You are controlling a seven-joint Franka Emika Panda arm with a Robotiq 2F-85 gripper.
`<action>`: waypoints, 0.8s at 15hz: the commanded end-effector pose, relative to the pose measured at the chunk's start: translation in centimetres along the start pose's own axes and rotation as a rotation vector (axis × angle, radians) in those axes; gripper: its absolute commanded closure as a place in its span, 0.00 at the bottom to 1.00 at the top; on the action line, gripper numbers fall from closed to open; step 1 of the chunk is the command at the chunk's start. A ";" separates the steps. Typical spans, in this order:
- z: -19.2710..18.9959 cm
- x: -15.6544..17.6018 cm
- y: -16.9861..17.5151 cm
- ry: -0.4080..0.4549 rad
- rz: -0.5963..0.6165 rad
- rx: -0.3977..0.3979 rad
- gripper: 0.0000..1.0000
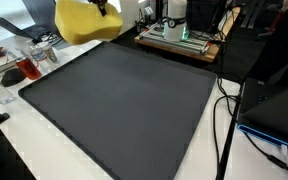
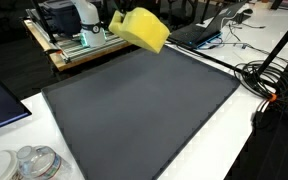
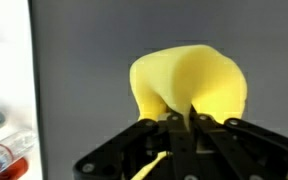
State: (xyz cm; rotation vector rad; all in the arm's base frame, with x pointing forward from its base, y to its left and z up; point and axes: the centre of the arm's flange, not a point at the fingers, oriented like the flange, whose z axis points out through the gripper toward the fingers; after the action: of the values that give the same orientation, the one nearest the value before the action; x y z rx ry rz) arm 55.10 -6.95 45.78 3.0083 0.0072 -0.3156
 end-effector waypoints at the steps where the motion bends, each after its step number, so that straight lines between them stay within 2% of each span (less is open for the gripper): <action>1: -4.2 -1.8 -2.3 0.004 0.005 -0.181 0.95; 5: -6.9 -2.6 -4.8 0.024 -0.009 -0.327 0.95; 12: -9.6 -3.2 -8.9 0.063 -0.031 -0.522 0.95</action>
State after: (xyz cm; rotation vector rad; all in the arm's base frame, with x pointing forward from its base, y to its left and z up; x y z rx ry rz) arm 54.06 1.66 53.39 2.5771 0.1292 -0.2023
